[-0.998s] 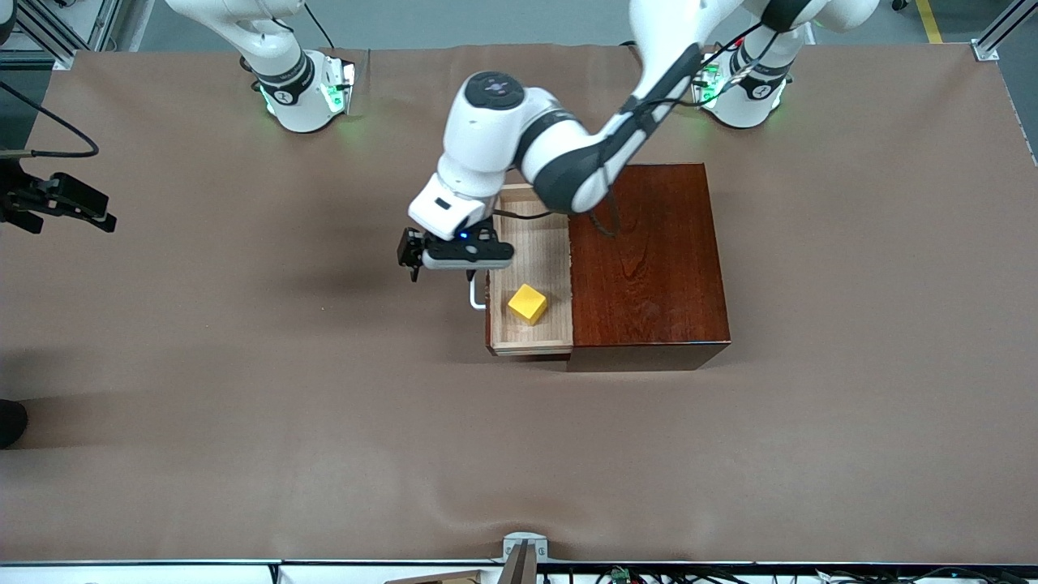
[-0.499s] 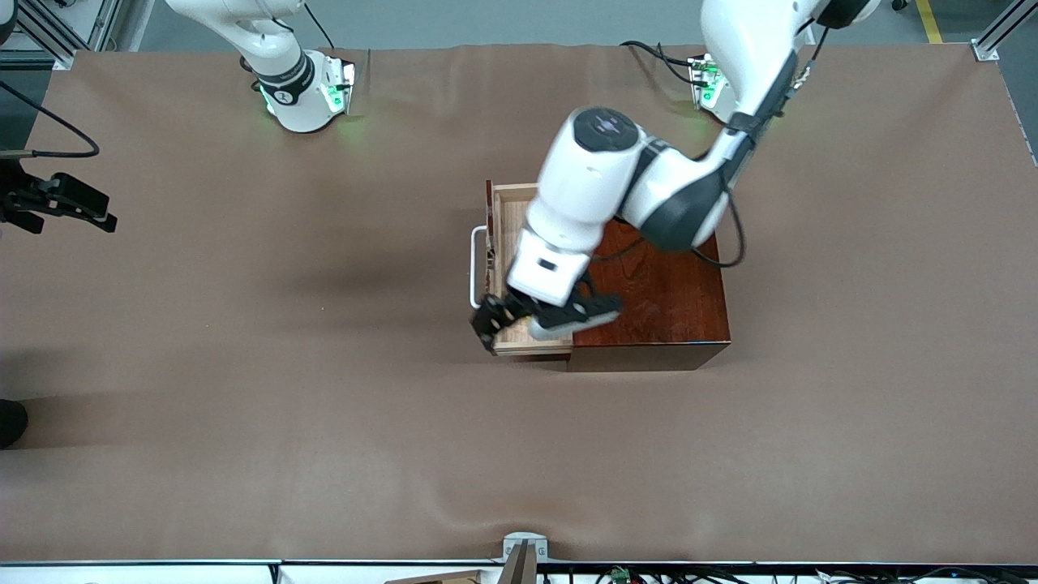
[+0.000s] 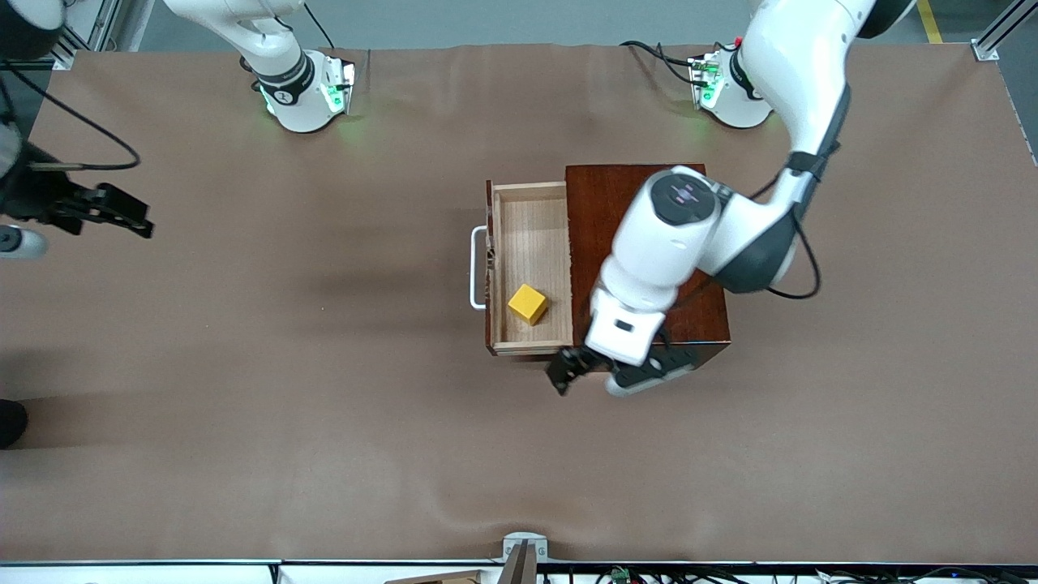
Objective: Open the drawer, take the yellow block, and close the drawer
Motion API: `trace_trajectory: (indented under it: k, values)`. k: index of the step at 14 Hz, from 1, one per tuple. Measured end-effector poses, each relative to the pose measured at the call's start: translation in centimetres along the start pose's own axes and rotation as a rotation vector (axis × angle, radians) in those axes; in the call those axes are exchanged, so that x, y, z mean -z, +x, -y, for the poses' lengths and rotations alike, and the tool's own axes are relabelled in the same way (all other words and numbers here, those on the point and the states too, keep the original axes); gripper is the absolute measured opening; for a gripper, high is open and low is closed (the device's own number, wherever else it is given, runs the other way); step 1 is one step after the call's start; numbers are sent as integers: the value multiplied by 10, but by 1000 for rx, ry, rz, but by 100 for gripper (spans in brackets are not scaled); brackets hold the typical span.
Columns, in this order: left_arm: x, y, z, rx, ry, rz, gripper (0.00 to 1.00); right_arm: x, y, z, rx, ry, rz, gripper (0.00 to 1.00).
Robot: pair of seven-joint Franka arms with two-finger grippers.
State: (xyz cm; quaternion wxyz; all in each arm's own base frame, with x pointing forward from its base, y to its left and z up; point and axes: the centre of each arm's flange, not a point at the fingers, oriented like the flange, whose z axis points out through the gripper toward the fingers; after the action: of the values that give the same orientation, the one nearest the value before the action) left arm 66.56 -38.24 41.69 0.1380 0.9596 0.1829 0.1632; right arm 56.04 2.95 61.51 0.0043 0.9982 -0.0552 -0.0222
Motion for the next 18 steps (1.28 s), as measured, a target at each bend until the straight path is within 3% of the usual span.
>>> trace_trajectory:
  k: [7, 13, 18]
  values:
    - [-12, 94, 98, -130, 73, -28, 100, -34, -11, 103, -202, -20, 59, 100]
    - [-66, 144, 202, -281, 145, 19, 100, -63, -18, 186, -409, 1, 43, 100]
    - [-112, 176, 272, -372, 125, -128, 100, -90, -43, 280, -654, 45, 0, 100]
